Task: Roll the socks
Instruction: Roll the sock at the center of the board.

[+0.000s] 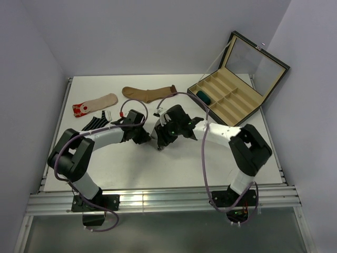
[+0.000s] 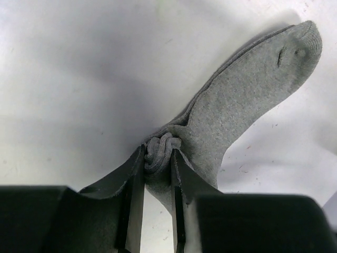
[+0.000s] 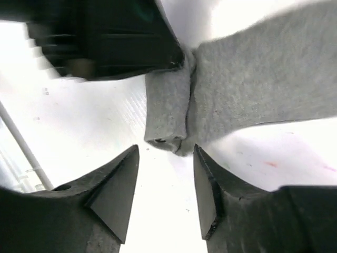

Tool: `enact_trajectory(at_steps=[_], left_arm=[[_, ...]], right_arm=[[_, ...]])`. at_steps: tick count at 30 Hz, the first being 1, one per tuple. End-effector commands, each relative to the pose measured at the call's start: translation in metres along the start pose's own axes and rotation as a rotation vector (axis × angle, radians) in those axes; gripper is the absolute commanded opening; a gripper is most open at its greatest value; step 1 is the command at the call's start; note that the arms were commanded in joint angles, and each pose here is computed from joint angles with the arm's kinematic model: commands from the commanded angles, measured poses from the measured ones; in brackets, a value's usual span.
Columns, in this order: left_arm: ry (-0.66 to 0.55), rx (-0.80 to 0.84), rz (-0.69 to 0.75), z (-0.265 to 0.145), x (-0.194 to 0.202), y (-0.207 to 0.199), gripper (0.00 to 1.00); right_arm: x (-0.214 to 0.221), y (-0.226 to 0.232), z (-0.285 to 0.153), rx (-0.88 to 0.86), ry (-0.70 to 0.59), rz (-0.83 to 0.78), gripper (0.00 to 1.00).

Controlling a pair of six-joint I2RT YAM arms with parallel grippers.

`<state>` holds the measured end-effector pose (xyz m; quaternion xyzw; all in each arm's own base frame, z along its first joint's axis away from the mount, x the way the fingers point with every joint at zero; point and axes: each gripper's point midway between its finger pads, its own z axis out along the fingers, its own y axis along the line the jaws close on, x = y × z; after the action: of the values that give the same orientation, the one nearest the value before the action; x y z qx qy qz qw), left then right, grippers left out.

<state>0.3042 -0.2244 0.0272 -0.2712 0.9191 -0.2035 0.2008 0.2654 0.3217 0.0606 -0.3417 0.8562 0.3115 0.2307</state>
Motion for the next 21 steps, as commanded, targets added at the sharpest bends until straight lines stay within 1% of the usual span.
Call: enact_trajectory(at_steps=[1, 3, 5, 6, 11, 12, 16, 18, 21], left_arm=[[0.043, -0.151, 0.126, 0.01, 0.004, 0.039, 0.16], [0.057, -0.148, 0.166, 0.012, 0.003, 0.034, 0.16], [0.074, -0.157, 0.188, 0.013, 0.001, 0.031, 0.17], [0.078, -0.155, 0.206, 0.014, -0.001, 0.03, 0.17], [0.102, -0.15, 0.243, 0.017, -0.004, 0.02, 0.17], [0.104, -0.152, 0.249, 0.018, -0.005, 0.02, 0.18], [0.108, -0.155, 0.265, 0.019, -0.006, 0.018, 0.18], [0.124, -0.148, 0.266, 0.019, -0.004, 0.017, 0.18], [0.129, -0.148, 0.273, 0.02, -0.003, 0.017, 0.18]], right_arm=[[-0.038, 0.0, -0.019, 0.22, -0.153, -0.248, 0.54], [-0.037, 0.0, -0.019, 0.287, -0.155, -0.314, 0.55], [-0.036, 0.012, -0.014, 0.297, -0.162, -0.374, 0.56], [-0.04, 0.011, -0.013, 0.336, -0.178, -0.389, 0.56], [-0.031, 0.022, 0.003, 0.384, -0.151, -0.48, 0.56], [-0.038, 0.026, 0.006, 0.384, -0.181, -0.492, 0.56], [-0.032, 0.019, 0.019, 0.445, -0.143, -0.539, 0.56], [-0.028, 0.019, 0.026, 0.45, -0.129, -0.551, 0.56], [-0.011, 0.005, 0.041, 0.495, -0.055, -0.568, 0.56]])
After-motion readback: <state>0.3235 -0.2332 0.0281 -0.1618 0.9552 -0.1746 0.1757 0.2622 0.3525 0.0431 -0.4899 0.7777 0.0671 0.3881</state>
